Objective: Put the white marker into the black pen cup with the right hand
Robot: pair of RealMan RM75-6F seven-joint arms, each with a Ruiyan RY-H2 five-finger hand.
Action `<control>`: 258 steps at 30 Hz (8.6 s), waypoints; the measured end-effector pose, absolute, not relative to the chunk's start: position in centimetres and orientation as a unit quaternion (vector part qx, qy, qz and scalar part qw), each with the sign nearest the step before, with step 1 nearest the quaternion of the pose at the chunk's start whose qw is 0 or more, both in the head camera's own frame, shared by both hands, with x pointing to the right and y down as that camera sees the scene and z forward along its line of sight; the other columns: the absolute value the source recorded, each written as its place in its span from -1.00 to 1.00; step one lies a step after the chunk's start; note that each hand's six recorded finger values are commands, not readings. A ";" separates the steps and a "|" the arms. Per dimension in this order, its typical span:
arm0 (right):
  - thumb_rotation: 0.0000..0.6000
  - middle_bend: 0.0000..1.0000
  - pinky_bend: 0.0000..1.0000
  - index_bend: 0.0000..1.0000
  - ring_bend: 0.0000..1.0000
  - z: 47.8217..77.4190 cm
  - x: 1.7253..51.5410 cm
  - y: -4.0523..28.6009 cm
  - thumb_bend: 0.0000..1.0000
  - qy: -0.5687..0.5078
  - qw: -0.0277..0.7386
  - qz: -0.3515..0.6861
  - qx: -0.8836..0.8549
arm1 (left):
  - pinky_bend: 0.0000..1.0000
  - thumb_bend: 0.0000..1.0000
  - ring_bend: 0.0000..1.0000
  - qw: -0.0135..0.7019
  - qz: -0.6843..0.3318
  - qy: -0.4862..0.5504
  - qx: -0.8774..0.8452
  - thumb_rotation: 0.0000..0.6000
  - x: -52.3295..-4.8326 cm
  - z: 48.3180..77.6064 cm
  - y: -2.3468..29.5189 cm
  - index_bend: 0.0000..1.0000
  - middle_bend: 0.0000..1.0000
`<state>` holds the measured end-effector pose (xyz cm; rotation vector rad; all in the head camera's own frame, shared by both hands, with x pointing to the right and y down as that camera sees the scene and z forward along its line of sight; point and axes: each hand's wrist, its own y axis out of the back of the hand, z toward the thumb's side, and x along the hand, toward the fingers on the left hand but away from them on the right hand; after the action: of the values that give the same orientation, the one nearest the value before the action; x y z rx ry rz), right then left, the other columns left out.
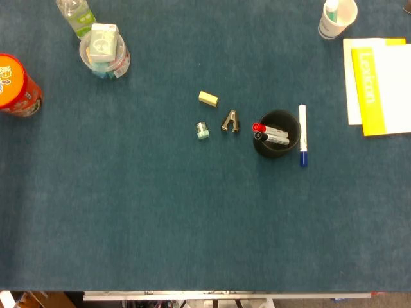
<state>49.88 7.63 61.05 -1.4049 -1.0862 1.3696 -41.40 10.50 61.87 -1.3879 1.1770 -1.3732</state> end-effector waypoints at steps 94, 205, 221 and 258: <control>1.00 -0.44 -0.79 -0.19 -0.77 76.8 32.1 -3.2 -0.77 -0.015 0.551 0.510 -0.661 | -0.68 -0.09 -0.60 0.385 -0.568 0.493 -0.536 1.00 -43.9 61.4 12.1 -0.53 -0.60; 1.00 -0.19 -0.79 0.22 -0.61 64.3 32.0 -0.6 -0.32 -0.265 0.440 0.359 -0.779 | -0.68 -0.09 -0.60 0.387 -0.556 0.494 -0.544 1.00 -43.4 60.7 12.4 -0.53 -0.60; 1.00 -0.19 -0.79 0.22 -0.61 64.2 25.6 -3.4 -0.29 -0.362 0.227 0.240 -0.872 | -0.68 -0.09 -0.60 0.381 -0.559 0.499 -0.541 1.00 -43.9 60.4 13.0 -0.53 -0.60; 1.00 -0.72 -1.00 -0.90 -1.00 67.7 29.0 -1.7 -0.30 -0.323 0.294 0.327 -0.838 | -0.68 -0.09 -0.60 0.372 -0.559 0.499 -0.548 1.00 -44.3 60.9 13.1 -0.53 -0.60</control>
<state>29.03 -1.70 67.66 -2.2305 -0.8612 0.8715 -44.31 13.08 60.93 -1.4054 1.2784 -1.4314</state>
